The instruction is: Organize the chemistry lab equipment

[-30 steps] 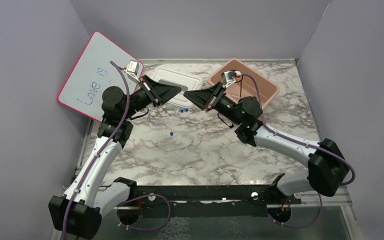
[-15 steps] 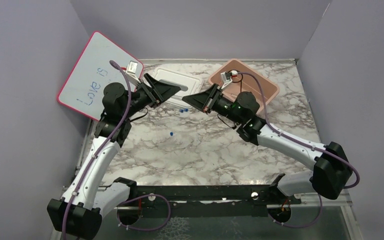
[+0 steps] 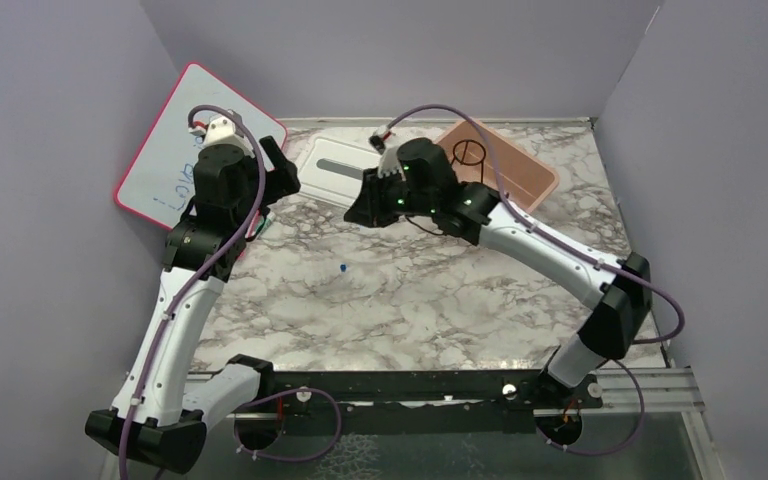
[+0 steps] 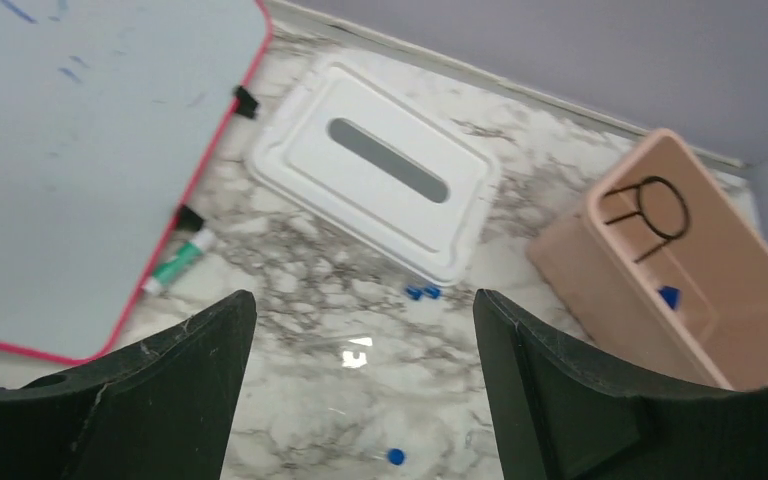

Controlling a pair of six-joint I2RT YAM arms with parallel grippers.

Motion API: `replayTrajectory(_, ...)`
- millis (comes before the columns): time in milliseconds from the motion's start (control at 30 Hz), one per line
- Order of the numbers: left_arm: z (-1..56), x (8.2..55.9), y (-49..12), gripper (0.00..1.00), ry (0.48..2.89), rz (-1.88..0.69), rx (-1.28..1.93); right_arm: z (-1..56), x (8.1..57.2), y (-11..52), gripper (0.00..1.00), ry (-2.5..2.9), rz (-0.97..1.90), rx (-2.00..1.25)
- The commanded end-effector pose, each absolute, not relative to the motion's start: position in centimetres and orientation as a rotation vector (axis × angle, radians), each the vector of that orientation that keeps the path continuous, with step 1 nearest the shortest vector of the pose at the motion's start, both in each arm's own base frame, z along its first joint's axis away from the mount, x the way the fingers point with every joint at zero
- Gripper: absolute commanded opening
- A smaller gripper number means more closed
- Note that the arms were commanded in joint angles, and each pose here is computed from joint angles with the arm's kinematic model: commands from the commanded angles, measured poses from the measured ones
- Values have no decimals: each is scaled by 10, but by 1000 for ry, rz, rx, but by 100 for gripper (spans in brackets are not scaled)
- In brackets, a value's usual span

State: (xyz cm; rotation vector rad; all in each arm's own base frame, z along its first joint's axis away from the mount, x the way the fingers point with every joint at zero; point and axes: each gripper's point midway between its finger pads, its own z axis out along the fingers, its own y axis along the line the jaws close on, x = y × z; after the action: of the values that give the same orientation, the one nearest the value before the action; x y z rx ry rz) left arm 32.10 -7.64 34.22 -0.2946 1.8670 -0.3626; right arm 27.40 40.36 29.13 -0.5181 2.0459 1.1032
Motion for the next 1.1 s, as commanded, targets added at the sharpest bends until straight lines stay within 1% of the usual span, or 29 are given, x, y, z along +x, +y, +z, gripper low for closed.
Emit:
replayTrajectory(0,354,310,-14,83,1854,40,-336,224,245,401,11,2254,753,-853)
replayTrajectory(233,394,290,23,83,1737,202,-447,195,223,442,11,2273,588,-1046)
replayTrajectory(367,417,275,37,83,1664,238,-492,171,223,451,11,2301,461,-1089)
replayTrajectory(533,431,257,50,83,1604,261,-548,154,226,458,11,2309,361,-1122)
replayTrajectory(733,439,248,42,83,1576,161,-546,137,233,461,11,2334,262,-1145)
replayTrajectory(1067,428,254,35,84,1609,140,-525,120,236,455,11,2346,133,-1218)
